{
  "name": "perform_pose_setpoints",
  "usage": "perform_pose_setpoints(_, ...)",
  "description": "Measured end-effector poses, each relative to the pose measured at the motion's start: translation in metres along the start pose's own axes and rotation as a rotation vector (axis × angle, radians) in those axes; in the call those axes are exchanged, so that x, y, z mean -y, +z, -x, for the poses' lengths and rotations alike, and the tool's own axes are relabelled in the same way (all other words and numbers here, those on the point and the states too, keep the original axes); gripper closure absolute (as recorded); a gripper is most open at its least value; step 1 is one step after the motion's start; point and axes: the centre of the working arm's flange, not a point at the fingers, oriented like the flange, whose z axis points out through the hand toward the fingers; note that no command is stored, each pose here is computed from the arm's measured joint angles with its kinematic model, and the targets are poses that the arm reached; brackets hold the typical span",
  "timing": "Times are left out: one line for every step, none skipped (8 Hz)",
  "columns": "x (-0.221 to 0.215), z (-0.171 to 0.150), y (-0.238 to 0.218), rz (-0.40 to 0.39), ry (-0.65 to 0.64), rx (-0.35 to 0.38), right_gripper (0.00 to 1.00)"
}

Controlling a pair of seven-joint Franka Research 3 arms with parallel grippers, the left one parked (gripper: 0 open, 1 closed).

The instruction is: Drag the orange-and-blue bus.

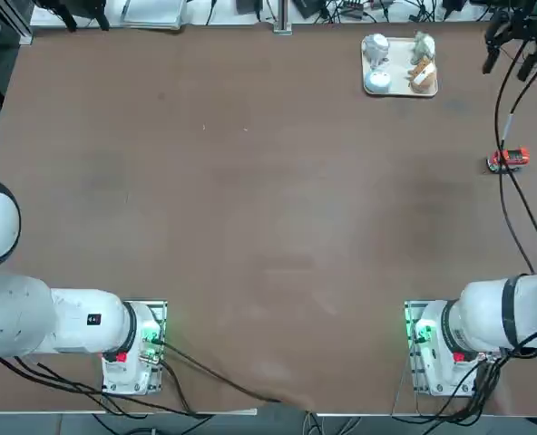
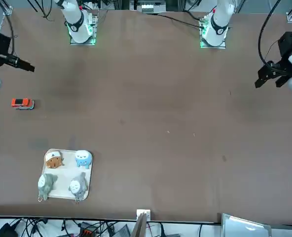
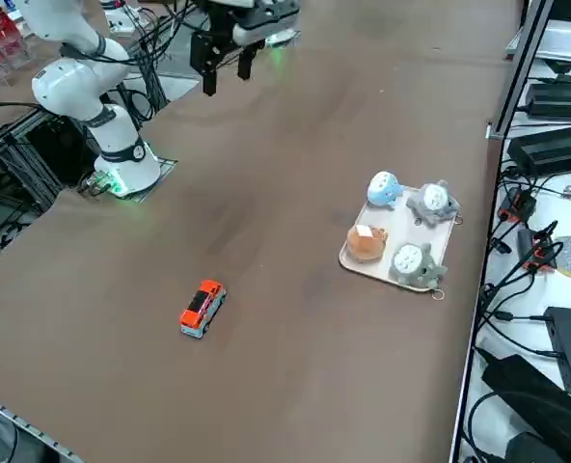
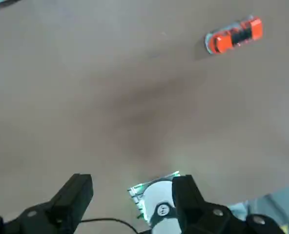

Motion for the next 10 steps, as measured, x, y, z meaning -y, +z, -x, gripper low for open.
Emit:
perform_pose_setpoints(-0.002,-0.009,0.009,0.002,0.14,0.01,0.0)
perform_pose_setpoints(-0.002,-0.025,0.024,0.0,0.291,0.009,0.0)
perform_pose_setpoints(-0.007,-0.046,0.045,-0.001,0.426,0.022,0.0)
perform_pose_setpoints(-0.023,-0.072,0.069,-0.006,0.535,0.046,0.0)
perform_pose_setpoints(-0.049,-0.102,0.094,-0.029,0.64,0.054,0.0)
perform_pose_setpoints(-0.081,-0.134,0.122,-0.063,0.746,0.048,0.0)
perform_pose_setpoints(-0.111,-0.163,0.152,-0.098,0.829,0.036,0.0)
perform_pose_setpoints(-0.134,-0.187,0.182,-0.128,0.886,0.022,0.01)
perform_pose_setpoints(-0.15,-0.204,0.212,-0.155,0.926,-0.001,0.01)
perform_pose_setpoints(-0.165,-0.213,0.24,-0.182,0.959,-0.031,0.01)
